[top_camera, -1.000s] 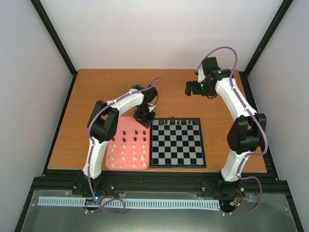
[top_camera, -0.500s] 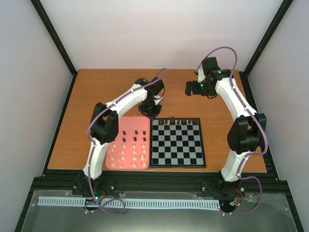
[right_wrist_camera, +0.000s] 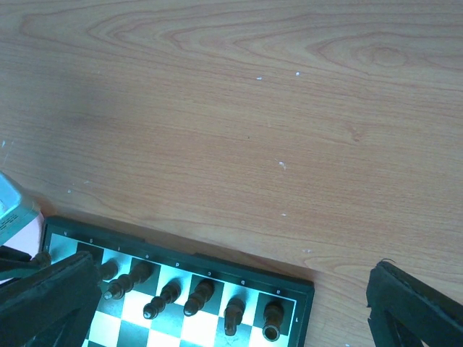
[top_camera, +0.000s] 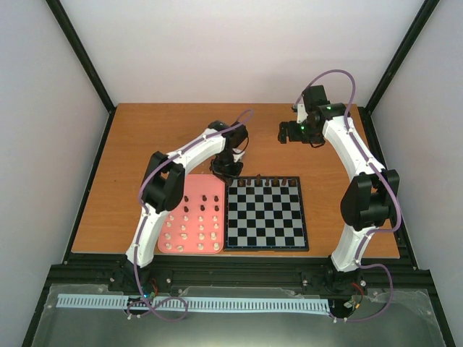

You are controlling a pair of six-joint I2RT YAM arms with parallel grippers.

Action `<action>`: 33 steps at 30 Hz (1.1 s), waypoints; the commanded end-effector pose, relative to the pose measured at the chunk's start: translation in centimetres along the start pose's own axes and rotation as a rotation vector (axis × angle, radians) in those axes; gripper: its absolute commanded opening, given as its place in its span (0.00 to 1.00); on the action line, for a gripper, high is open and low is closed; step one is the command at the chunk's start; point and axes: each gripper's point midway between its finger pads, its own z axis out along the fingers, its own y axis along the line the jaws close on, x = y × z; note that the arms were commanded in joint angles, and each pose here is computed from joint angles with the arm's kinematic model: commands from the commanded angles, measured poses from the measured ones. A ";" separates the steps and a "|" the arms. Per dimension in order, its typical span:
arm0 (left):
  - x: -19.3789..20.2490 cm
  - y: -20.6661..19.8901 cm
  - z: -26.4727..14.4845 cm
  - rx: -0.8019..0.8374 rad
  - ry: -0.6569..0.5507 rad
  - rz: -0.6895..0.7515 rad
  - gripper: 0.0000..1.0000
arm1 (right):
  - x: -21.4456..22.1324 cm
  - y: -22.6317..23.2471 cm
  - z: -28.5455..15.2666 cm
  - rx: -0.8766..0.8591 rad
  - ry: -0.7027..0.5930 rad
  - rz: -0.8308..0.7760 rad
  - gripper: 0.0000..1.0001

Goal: Set up the chess pieces on the board
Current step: Place the chess piece on the chessboard.

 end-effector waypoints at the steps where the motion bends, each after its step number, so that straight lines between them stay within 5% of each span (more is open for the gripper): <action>1: -0.8 -0.8 -0.8 0.021 -0.025 0.017 0.08 | 0.0 -0.4 -0.1 0.011 0.000 -0.006 1.00; 33: -1.4 -0.8 0.3 0.024 -0.023 0.016 0.15 | 0.3 -0.4 -0.1 0.009 0.005 -0.008 1.00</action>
